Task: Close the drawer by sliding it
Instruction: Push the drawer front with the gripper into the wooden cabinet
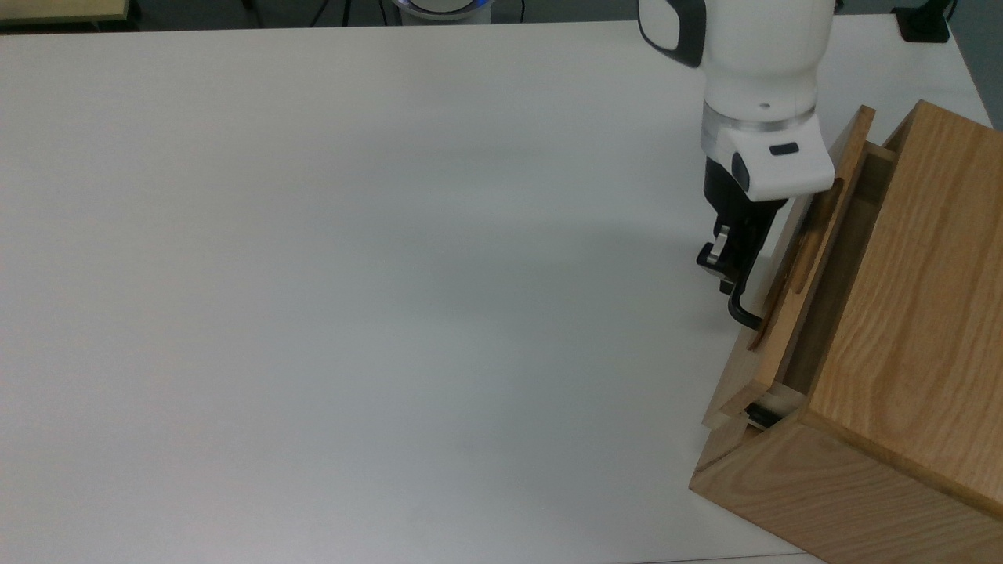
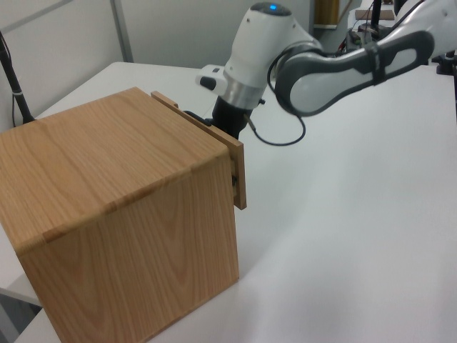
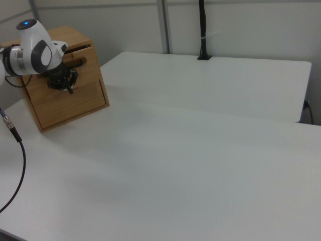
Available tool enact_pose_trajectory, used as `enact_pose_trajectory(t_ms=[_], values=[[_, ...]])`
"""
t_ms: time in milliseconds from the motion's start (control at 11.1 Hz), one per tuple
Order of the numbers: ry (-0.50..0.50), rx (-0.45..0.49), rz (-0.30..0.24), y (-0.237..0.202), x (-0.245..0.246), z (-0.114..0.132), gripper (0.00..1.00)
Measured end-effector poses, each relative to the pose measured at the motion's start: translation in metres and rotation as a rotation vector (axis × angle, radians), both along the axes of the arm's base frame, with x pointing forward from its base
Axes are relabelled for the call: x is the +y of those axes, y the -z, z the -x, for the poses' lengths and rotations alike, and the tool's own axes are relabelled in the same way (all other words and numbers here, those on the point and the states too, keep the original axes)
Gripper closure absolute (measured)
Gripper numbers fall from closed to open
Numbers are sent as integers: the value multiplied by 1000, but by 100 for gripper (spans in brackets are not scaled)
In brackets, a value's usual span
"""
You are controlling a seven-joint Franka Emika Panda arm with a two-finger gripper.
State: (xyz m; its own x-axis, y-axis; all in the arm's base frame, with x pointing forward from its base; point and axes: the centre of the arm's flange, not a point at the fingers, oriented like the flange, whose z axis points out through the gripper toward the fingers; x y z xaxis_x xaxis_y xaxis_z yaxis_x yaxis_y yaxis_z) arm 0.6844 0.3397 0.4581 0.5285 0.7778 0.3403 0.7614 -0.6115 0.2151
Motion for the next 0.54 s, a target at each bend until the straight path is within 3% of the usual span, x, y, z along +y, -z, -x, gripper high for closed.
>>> enact_pose_trajectory(t_ms=[360, 540], values=[[20, 0, -50, 1, 10, -3, 100], [74, -19, -119, 3, 13, -7, 100]])
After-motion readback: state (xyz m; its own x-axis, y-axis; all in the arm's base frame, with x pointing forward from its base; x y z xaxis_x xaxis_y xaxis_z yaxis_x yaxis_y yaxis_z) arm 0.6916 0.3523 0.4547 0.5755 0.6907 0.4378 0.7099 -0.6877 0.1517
